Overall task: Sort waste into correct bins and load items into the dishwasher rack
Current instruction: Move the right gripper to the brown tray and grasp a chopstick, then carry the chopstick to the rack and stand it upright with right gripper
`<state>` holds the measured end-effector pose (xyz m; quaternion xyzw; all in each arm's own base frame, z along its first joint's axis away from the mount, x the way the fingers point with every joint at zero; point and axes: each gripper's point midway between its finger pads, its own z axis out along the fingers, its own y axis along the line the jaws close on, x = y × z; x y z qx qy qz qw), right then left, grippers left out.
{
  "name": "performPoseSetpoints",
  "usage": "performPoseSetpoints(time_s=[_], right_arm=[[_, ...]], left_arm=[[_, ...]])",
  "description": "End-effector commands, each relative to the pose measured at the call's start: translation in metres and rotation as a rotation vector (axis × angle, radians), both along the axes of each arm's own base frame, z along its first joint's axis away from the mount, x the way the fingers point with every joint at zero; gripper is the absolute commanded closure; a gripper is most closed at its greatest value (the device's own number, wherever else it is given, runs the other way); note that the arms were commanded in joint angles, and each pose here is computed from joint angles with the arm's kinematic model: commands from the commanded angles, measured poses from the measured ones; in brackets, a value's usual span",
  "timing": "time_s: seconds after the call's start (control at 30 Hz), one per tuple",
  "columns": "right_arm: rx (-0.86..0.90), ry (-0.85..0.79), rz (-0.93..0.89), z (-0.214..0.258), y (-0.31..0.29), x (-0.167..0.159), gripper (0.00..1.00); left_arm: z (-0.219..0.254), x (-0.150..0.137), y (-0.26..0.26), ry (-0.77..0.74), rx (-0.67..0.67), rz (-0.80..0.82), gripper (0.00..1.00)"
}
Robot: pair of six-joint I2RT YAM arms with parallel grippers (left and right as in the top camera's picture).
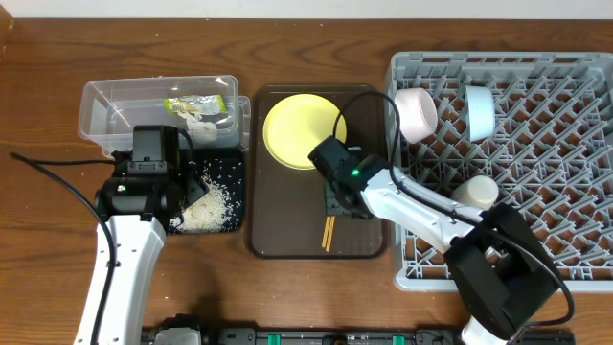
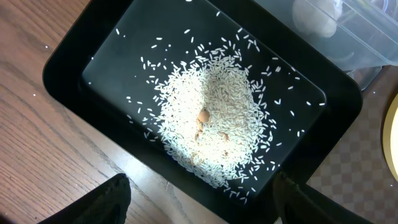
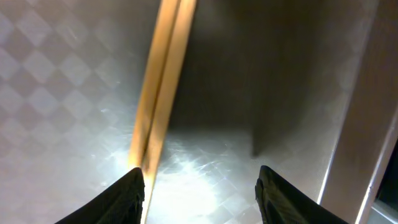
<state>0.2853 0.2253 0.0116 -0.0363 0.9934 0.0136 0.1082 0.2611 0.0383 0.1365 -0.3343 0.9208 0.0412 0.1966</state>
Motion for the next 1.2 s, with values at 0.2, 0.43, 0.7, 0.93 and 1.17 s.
performPoseSetpoints(time_s=[0.2, 0.43, 0.7, 0.93, 1.17], right_arm=[[-0.009, -0.005, 0.001, -0.007, -0.008, -0.006, 0.43], [0.021, -0.013, 0.003, -0.001, -0.001, -0.001, 0.41], [0.073, -0.076, -0.01, 0.027, 0.002, 0.012, 0.41], [0.057, -0.052, -0.002, 0.013, 0.004, 0.009, 0.41], [0.02, -0.008, 0.01, -0.008, 0.004, 0.002, 0.41]], left_arm=[[-0.003, -0.003, 0.005, 0.011, 0.015, 0.021, 0.24], [-0.003, -0.003, 0.005, 0.012, 0.015, 0.021, 0.24], [-0.003, -0.003, 0.005, 0.011, 0.015, 0.021, 0.24], [-0.003, -0.003, 0.005, 0.011, 0.015, 0.021, 0.24], [-0.003, -0.003, 0.005, 0.011, 0.015, 0.02, 0.24]])
